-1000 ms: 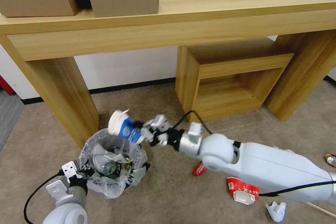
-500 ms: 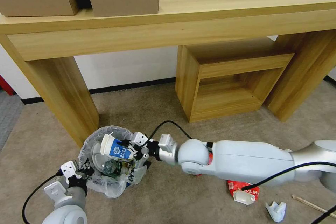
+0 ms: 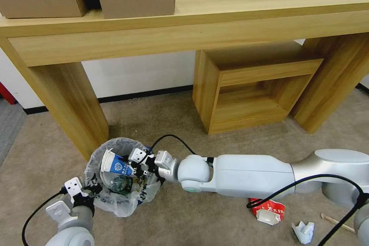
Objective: Pick up the trash bin and place the garbage on the floor into it.
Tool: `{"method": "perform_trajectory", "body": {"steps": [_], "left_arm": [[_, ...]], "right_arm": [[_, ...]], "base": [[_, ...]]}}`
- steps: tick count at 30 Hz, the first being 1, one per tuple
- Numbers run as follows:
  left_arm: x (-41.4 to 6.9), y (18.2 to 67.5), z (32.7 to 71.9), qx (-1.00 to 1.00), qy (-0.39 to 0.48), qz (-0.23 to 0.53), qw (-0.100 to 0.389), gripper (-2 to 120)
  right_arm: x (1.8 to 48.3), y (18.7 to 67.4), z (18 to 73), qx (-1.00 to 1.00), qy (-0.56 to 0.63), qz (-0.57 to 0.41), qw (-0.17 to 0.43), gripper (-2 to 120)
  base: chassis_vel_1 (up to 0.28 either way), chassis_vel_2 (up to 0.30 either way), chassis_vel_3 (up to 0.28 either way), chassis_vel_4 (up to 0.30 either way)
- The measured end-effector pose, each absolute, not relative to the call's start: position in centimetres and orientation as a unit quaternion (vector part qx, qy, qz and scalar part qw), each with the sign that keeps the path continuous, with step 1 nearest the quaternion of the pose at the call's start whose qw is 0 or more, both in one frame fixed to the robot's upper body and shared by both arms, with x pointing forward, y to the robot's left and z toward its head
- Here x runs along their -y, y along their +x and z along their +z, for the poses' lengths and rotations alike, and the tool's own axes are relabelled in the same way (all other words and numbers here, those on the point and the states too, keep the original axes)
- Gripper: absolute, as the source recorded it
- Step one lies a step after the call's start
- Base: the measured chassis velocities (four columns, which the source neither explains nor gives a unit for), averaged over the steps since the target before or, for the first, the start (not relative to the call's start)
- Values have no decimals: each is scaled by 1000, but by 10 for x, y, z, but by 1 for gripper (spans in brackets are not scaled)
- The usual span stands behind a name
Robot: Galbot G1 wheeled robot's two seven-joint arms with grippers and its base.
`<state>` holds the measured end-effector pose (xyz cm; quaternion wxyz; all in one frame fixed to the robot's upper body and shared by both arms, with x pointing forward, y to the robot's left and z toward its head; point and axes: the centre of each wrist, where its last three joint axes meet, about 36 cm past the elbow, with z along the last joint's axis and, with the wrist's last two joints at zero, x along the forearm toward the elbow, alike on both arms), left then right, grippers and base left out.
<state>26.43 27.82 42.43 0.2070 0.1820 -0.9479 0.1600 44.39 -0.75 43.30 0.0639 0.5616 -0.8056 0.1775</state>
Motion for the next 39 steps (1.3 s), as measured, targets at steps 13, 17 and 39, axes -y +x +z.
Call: {"method": "perform_trajectory", "body": {"steps": [13, 17, 39], "left_arm": [[-280, 267, 419, 947, 183, 161, 210, 0], [-280, 268, 418, 946, 183, 161, 211, 0], [-287, 267, 416, 946, 188, 153, 217, 0]], "right_arm": [[17, 448, 427, 812, 550, 185, 68, 30], [19, 446, 429, 811, 552, 180, 67, 43], [77, 454, 490, 875, 480, 67, 26, 100]], "base": [[0, 0, 0, 0], [0, 0, 0, 0], [0, 0, 0, 0]]}}
